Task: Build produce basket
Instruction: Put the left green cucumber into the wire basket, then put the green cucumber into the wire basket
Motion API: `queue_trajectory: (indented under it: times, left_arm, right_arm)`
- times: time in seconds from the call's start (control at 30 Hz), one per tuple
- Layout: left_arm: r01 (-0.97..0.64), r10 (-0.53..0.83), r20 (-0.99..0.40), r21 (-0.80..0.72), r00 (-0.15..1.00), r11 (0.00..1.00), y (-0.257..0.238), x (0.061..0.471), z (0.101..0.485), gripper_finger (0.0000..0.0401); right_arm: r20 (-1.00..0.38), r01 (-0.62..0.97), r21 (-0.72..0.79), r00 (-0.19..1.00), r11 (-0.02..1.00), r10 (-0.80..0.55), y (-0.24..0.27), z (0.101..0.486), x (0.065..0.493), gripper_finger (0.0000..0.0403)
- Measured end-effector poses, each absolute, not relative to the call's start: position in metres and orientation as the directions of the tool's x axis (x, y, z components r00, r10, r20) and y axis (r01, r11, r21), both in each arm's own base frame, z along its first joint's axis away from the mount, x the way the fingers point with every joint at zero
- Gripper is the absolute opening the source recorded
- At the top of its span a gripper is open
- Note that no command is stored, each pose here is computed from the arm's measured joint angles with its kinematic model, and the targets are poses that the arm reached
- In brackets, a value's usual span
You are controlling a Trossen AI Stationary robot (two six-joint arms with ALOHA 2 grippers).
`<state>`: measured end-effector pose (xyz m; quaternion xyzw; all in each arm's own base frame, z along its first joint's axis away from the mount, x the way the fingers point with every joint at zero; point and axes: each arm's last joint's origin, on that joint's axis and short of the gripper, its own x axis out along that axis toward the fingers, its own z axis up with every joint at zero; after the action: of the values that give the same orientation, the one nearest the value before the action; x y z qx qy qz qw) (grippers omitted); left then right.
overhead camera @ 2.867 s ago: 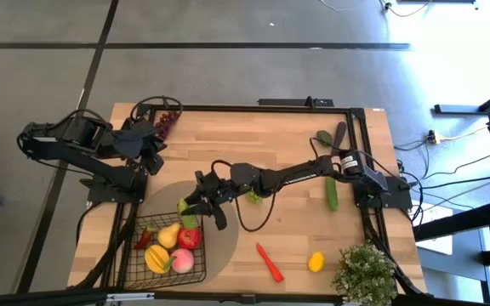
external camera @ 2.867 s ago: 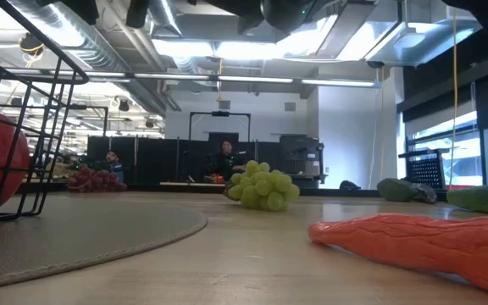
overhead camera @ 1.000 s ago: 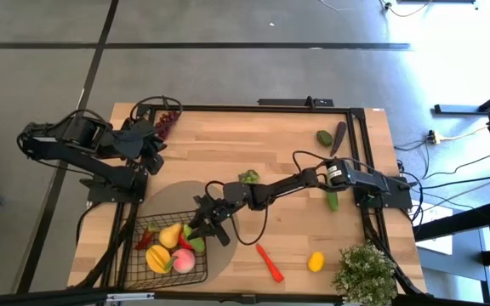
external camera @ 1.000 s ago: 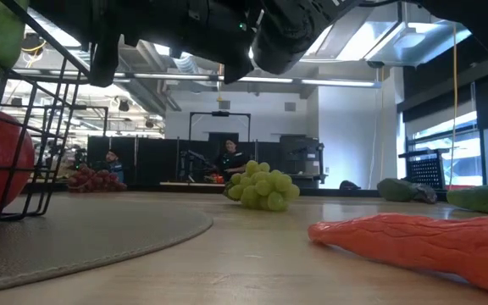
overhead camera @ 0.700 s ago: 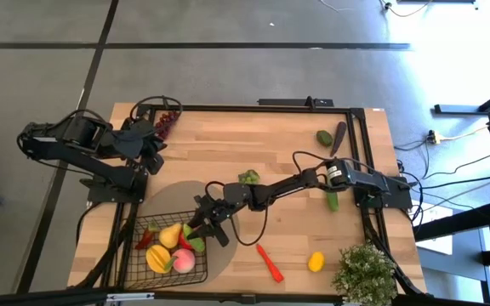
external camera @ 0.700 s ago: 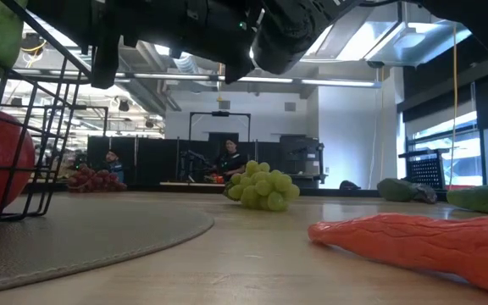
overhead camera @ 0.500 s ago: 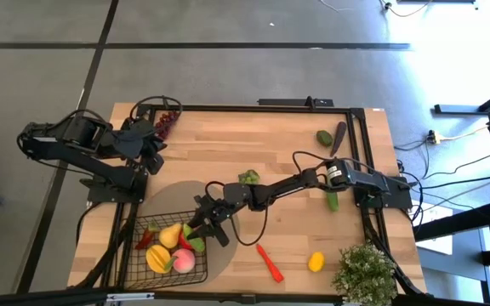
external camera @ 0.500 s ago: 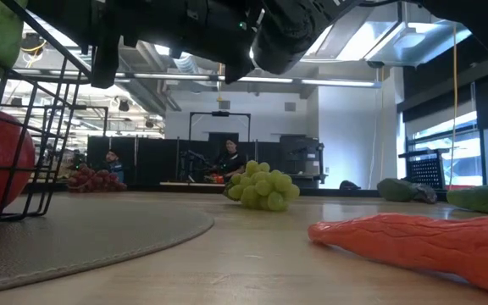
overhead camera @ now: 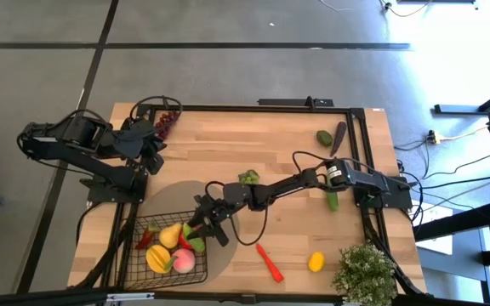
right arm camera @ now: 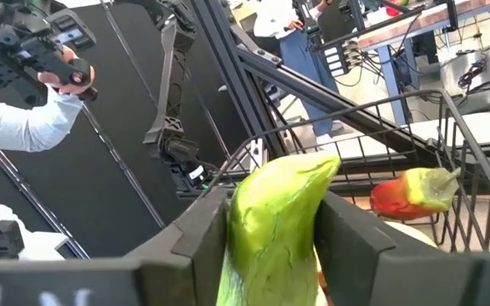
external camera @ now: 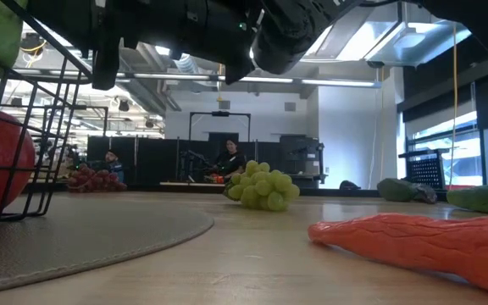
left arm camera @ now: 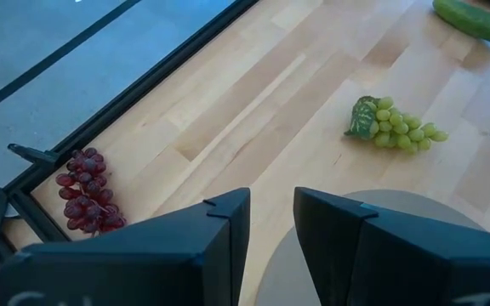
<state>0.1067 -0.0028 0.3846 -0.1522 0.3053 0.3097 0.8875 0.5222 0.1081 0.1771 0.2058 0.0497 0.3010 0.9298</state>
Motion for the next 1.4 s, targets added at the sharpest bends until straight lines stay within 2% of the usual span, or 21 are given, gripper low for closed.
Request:
queue_trajectory:
  times: [0.13,0.47,0.73,1.07,1.23,1.4]
  left_arm:
    - [-0.643,0.457,-0.636,-0.081,0.622,0.762,-0.003,0.107,0.385,0.0084]
    - [-0.643,0.457,-0.639,-0.077,0.619,0.762,-0.003,0.106,0.384,0.0084]
    - [-0.637,0.445,-0.646,-0.084,0.621,0.767,-0.003,0.106,0.384,0.0084]
    - [-0.634,0.441,-0.662,-0.068,0.606,0.770,-0.003,0.104,0.383,0.0084]
    - [-0.617,0.438,-0.684,-0.023,0.583,0.786,-0.003,0.102,0.380,0.0084]
    - [-0.594,0.436,-0.683,0.005,0.586,0.805,-0.003,0.101,0.381,0.0084]
  right_arm:
    - [0.047,-0.548,0.397,0.813,0.736,0.580,0.108,0.179,0.522,0.0175]
    - [0.101,-0.580,0.274,0.810,0.767,0.577,0.102,0.197,0.529,0.0180]
    - [0.152,-0.657,0.257,0.751,0.708,0.642,0.084,0.220,0.536,0.0176]
    - [0.203,-0.766,0.158,0.643,0.623,0.739,0.061,0.262,0.541,0.0162]
    - [0.145,-0.721,0.116,0.693,0.683,0.707,0.039,0.289,0.537,0.0162]
    - [-0.038,-0.528,0.152,0.841,0.835,0.539,0.001,0.309,0.525,0.0162]
